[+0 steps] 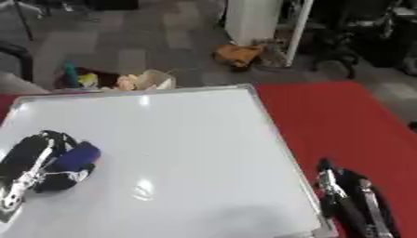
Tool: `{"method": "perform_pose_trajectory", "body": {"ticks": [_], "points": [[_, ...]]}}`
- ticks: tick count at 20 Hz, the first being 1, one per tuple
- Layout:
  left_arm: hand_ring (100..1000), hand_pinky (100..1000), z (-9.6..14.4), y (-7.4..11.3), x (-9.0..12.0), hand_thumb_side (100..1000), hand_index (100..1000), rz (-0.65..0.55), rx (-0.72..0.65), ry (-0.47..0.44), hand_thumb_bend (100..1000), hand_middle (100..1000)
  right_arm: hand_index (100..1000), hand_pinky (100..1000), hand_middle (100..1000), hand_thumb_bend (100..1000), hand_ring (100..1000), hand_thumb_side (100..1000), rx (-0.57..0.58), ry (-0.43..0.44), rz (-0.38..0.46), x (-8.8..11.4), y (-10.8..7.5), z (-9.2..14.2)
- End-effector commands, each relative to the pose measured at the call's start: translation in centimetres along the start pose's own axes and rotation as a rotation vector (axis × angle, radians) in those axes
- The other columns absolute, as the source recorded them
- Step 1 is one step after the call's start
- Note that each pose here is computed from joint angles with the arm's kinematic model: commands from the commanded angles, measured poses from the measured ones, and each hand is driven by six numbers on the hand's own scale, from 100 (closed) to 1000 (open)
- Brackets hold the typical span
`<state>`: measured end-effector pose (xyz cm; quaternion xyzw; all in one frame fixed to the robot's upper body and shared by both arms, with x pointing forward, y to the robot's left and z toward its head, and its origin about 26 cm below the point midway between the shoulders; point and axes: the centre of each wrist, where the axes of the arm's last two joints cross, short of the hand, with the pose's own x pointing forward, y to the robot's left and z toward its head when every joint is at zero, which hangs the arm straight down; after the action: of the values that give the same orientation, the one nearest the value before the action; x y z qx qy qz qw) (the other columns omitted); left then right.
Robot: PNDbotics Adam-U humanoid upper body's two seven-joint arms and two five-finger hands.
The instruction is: Wipe the whiteboard clean with a brush.
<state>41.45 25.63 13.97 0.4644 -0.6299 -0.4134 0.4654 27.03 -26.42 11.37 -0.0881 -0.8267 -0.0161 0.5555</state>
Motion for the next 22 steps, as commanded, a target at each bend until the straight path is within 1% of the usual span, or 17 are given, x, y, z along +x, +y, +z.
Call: {"method": "perform_pose_trajectory", "body": {"ticks": [1,11,17,22], "points": [[521,518,-0.1,0.8,-1.3,349,591,-0.02,0.029,0.037,444,460,387,100,100,100,100,557,-0.005,-0.025,0.012,0.7,-0.4,-0.2],[521,530,0.1,-0.4,-2.8,349,588,-0.06,0.006,0.093,440,463,387,100,100,100,100,557,-0.006,-0.023,0.013,0.6,-0.4,-0.1],[521,535,0.2,-0.9,-3.8,349,565,-0.08,0.001,0.134,439,465,387,100,100,100,100,557,-0.007,-0.022,0.014,0.6,-0.4,-0.1],[521,542,0.1,-1.2,-4.0,350,546,-0.097,-0.013,0.136,440,470,387,100,100,100,100,557,-0.006,-0.023,0.013,0.6,-0.4,-0.1]]}}
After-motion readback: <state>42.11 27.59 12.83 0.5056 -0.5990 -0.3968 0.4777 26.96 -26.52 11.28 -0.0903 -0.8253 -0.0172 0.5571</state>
